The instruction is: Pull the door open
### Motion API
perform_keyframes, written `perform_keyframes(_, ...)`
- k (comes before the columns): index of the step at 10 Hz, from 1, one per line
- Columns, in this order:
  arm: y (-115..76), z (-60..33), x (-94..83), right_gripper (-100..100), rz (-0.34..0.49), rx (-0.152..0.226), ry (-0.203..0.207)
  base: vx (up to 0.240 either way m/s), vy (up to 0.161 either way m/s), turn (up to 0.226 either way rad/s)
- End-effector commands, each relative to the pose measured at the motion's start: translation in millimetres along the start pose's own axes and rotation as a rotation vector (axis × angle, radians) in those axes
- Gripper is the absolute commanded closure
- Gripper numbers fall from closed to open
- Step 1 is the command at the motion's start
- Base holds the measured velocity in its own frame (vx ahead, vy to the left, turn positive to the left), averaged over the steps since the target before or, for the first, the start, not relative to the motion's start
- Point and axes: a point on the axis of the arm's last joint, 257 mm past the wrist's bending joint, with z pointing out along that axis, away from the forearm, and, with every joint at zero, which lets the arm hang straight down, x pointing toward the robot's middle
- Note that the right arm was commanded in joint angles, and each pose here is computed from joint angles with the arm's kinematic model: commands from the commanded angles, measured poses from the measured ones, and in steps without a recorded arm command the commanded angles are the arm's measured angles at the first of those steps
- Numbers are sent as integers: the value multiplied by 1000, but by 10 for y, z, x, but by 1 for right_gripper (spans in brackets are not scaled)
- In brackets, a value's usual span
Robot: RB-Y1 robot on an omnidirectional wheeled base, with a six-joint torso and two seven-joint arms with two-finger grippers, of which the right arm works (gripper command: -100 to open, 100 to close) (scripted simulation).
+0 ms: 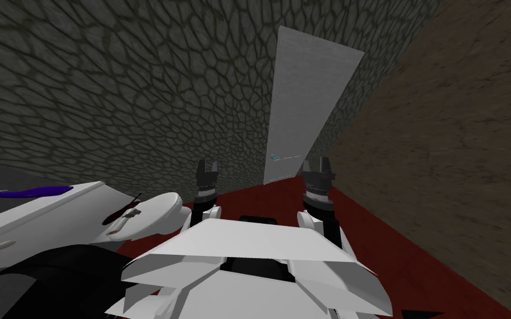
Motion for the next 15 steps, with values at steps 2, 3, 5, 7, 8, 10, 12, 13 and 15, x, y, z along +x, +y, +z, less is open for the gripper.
perform_keyframes(2,-241,-74,-13,-100,7,39,9,83,-56,93)
perform_keyframes(3,-330,-103,-20,-100,10,53,12,98,8,64)
perform_keyframes(5,-542,-181,-39,-100,15,88,19,95,0,79)
perform_keyframes(7,-763,-268,-64,-100,20,124,27,100,-27,115)
perform_keyframes(8,-878,-316,-81,-100,23,142,31,101,-40,88)
perform_keyframes(10,-1063,-408,-113,-100,24,178,32,51,-37,59)
perform_keyframes(12,-1214,-486,-143,-100,26,206,34,63,-27,89)
perform_keyframes(13,-1311,-533,-166,-100,27,221,38,51,-20,81)
perform_keyframes(15,-1463,-620,-204,-100,28,250,40,46,-32,65)
